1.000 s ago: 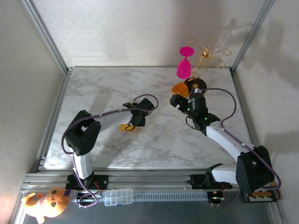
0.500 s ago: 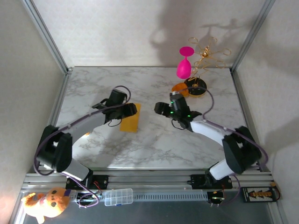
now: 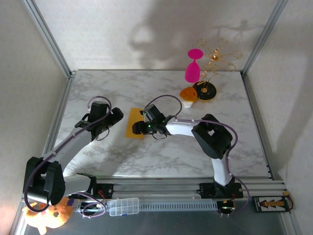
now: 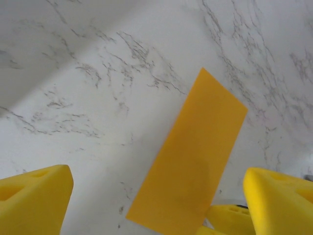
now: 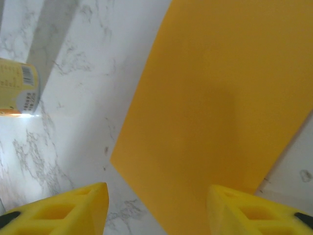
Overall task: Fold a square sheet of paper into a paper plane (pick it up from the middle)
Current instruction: Move the paper to the center of the table, then third fold the triangle at the center of the table.
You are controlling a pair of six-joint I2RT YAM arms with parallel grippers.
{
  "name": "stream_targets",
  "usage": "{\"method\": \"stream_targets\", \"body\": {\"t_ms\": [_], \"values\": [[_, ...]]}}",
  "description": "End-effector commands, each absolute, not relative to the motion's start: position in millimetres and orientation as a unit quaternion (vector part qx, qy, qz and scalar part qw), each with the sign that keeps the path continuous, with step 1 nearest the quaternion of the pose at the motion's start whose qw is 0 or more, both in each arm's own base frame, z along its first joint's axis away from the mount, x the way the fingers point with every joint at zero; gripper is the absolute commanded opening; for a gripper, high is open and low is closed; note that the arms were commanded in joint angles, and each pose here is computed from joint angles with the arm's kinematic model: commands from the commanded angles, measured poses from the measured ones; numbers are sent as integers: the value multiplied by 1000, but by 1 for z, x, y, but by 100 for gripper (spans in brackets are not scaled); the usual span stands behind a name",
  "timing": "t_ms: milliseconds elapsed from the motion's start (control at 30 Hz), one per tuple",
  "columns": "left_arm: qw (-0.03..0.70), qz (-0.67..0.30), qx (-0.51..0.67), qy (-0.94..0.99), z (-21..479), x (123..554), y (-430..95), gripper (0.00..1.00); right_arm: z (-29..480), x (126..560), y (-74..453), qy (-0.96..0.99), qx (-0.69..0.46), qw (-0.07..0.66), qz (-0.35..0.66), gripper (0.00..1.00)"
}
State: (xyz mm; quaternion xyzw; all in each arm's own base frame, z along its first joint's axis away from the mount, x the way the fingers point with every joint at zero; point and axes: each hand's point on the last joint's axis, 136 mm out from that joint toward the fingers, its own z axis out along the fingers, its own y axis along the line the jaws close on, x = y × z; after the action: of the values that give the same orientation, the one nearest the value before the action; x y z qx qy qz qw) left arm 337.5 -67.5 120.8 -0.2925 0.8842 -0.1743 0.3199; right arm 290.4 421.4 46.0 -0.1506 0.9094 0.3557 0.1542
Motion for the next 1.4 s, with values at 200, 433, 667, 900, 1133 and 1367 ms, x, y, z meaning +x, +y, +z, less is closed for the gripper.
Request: {"method": "stream_targets", "body": {"t_ms": [200,433,667,900,1133,1367], "values": [[317,-191,-302,879,115,339,-67,94,13,265,403,928,-208,88,297,56],[284,-226,-279,889,104,336,-85,98,10,265,329,936,-253,95,223,57],[251,-289,-267,884,98,330,-117,99,60,282,348,915,-223,146,303,58],[205,-333,-276,878,83,309,-159,98,60,318,334,942,-69,188,268,53],[157,-346,-262,887,65,298,-199,74,37,323,332,955,-49,160,245,49],[120,-353,-255,892,47,290,-218,51,11,315,322,965,-35,126,227,47]]}}
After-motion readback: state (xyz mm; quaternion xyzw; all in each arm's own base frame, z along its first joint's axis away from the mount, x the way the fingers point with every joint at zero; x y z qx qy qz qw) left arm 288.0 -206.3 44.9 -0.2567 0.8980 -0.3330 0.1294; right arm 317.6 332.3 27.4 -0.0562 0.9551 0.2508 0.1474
